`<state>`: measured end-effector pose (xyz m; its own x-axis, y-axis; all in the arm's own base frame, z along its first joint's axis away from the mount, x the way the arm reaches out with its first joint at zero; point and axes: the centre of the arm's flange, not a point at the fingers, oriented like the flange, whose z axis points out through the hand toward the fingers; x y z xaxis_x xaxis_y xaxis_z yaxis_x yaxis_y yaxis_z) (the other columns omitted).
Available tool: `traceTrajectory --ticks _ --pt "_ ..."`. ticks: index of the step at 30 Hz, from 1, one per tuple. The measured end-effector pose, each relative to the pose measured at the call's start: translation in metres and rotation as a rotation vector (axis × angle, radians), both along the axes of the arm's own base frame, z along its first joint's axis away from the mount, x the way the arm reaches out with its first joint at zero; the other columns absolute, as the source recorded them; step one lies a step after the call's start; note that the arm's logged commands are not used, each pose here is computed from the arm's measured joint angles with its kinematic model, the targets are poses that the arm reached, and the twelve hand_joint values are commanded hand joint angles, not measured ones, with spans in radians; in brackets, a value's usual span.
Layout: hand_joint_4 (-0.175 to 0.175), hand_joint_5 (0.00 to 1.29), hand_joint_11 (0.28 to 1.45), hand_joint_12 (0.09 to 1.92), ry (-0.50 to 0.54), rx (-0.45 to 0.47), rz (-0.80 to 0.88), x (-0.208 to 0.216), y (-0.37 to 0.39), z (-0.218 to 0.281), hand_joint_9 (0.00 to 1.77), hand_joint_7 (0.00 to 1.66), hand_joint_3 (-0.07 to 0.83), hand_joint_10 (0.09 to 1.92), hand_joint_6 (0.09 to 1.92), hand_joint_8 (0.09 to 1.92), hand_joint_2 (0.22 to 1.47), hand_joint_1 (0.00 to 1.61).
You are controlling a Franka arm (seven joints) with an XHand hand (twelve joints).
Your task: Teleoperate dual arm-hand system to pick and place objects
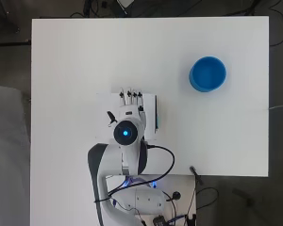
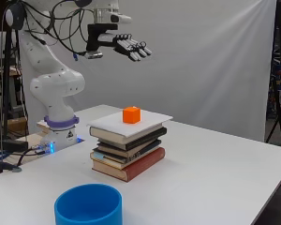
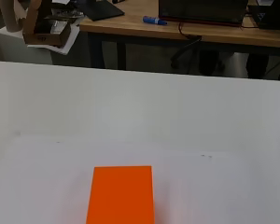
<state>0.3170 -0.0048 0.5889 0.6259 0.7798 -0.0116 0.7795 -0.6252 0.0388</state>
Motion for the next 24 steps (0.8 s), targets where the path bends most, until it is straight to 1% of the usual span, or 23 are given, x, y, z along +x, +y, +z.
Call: traceTrajectory --ticks 4,6,8,10,14,18,21,24 --pt "0.101 0.26 0.47 0.09 -0.081 -0.065 -0.012 0.015 -0.003 -0.002 0.46 0.34 -0.013 0.09 0.09 0.09 1.02 0.03" --pt "0.106 0.26 0.46 0.09 -0.091 -0.096 -0.036 0.019 -0.002 -0.005 0.45 0.33 -0.013 0.09 0.09 0.09 1.01 0.01" --pt "0.106 0.26 0.48 0.09 -0.077 -0.104 -0.05 0.025 -0.003 -0.016 0.47 0.34 -0.014 0.09 0.09 0.09 1.0 0.0" --pt "0.099 0.27 0.5 0.09 -0.068 -0.096 -0.06 0.029 -0.005 -0.031 0.53 0.4 -0.012 0.09 0.09 0.09 0.96 0.0" --pt "0.088 0.3 0.54 0.09 -0.135 -0.107 -0.084 0.018 -0.007 -0.057 0.59 0.47 -0.008 0.09 0.09 0.09 0.92 0.0" --pt "0.074 0.23 0.52 0.09 -0.188 -0.138 -0.082 0.008 -0.01 -0.09 0.54 0.39 -0.001 0.09 0.09 0.09 0.92 0.0" --pt "0.07 0.24 0.53 0.09 -0.195 -0.178 -0.063 0.004 -0.01 -0.122 0.54 0.39 0.012 0.09 0.09 0.09 0.95 0.0" --pt "0.062 0.27 0.54 0.09 -0.213 -0.187 -0.023 0.002 -0.01 -0.137 0.57 0.42 0.006 0.09 0.09 0.09 0.94 0.0"
